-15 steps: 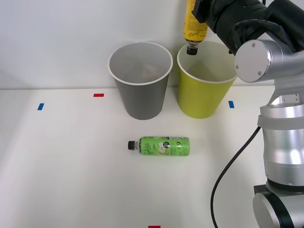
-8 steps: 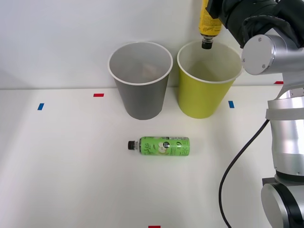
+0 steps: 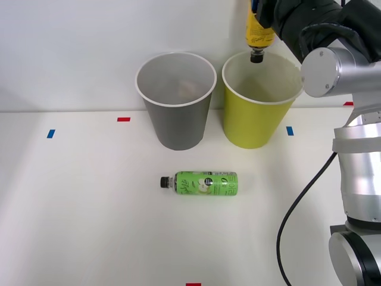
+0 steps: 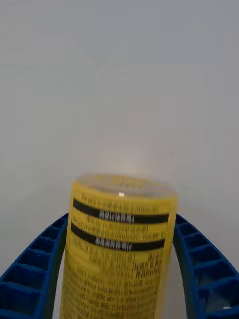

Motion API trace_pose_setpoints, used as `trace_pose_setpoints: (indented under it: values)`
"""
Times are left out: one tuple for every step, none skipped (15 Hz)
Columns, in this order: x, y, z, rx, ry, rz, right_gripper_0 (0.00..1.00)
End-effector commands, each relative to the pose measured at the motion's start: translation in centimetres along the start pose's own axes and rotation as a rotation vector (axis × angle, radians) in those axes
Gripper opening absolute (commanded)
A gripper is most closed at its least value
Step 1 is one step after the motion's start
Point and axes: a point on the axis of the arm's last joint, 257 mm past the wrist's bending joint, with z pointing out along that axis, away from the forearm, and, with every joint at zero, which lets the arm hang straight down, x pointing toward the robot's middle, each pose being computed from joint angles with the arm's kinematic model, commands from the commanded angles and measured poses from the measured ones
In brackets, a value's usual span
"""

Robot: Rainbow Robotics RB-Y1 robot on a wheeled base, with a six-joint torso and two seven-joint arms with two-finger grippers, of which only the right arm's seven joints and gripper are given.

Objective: Put cans in the gray bin, plastic bottles in the light green bin

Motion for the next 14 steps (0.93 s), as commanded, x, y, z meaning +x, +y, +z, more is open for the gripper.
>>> trace_pose_setpoints:
  values:
    - [1.2, 1.5, -0.1, -0.023, 0.012, -0.007, 0.83]
    - [1.6, 1.6, -0.3, -0.022, 0.014, -0.012, 0.83]
    - [2.1, 1.8, -0.4, -0.024, 0.015, -0.020, 0.83]
    - [2.4, 1.8, -0.7, -0.024, 0.012, -0.026, 0.83]
    - [3.4, 2.0, -1.5, -0.025, 0.020, -0.031, 0.83]
    - [4.2, 2.2, -2.8, -0.025, 0.018, -0.037, 0.83]
    - [4.8, 2.6, -4.2, -0.033, 0.022, -0.047, 0.83]
    - [5.6, 2.8, -6.4, -0.035, 0.024, -0.059, 0.83]
    - [6.1, 3.2, -8.1, -0.042, 0.029, -0.068, 0.83]
    - [6.6, 3.4, -9.9, -0.047, 0.035, -0.080, 0.83]
    - [7.2, 3.6, -12.2, -0.051, 0.047, -0.093, 0.83]
    - [8.0, 3.5, -14.3, -0.048, 0.067, -0.100, 0.83]
    - [8.8, 3.7, -15.9, -0.049, 0.086, -0.100, 0.83]
    - [9.5, 3.9, -17.3, -0.048, 0.104, -0.095, 0.83]
